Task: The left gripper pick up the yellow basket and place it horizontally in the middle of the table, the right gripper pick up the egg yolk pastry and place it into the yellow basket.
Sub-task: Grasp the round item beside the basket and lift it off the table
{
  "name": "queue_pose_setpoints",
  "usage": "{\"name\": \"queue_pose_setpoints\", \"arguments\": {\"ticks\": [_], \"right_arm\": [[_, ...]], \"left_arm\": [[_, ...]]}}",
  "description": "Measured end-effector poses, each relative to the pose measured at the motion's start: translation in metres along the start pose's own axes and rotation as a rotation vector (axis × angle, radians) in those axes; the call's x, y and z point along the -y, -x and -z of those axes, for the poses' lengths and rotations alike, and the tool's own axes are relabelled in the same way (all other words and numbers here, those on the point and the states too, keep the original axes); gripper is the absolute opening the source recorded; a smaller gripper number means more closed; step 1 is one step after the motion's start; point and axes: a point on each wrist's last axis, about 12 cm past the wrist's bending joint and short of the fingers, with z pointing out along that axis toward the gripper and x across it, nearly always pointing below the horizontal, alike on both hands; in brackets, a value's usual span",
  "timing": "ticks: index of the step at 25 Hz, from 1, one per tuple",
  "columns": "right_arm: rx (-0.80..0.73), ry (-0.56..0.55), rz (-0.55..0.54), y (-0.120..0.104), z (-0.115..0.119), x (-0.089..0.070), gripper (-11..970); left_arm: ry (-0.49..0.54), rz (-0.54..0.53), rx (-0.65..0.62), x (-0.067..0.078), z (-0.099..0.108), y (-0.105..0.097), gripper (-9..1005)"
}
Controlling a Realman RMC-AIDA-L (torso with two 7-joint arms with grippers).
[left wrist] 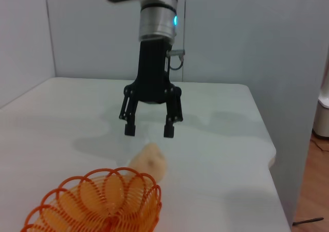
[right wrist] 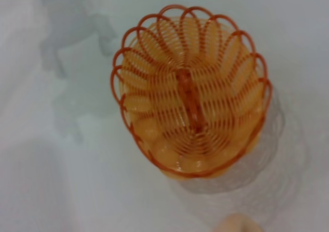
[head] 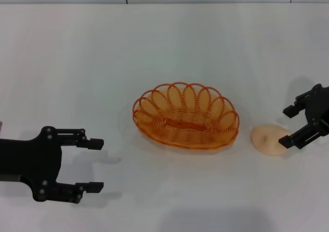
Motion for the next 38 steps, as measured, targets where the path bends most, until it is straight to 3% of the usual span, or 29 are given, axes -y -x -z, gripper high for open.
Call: {"name": "queue_pose_setpoints", "arguments": {"ticks": [10, 16, 24, 34, 38], "right_arm": [[0.037, 0.028, -0.021, -0.001, -0.016, 0.002, 839], [0.026, 0.022, -0.020, -0.003, -0.023, 0.005, 780], [0.013, 0.011, 0.001, -0.003, -0.026, 0.005, 595], [0.001, 0.007, 0.022, 0.001, -0.026, 0.005, 160], [0.015, -0.017, 0.033, 0.004, -0.018, 0.006, 129]], "left_arm": [[0.002, -0.008, 0.000, -0.002, -0.002, 0.001, 738], [0.003, -0.008, 0.002, -0.002, -0.003, 0.001, 738], [0.004, -0.005, 0.003, -0.001, -0.003, 0.001, 737], [0.020, -0.004, 0.001, -0.003, -0.004, 0.000, 736], [0.034, -0.001, -0.003, -0.003, -0.004, -0.002, 736]]}}
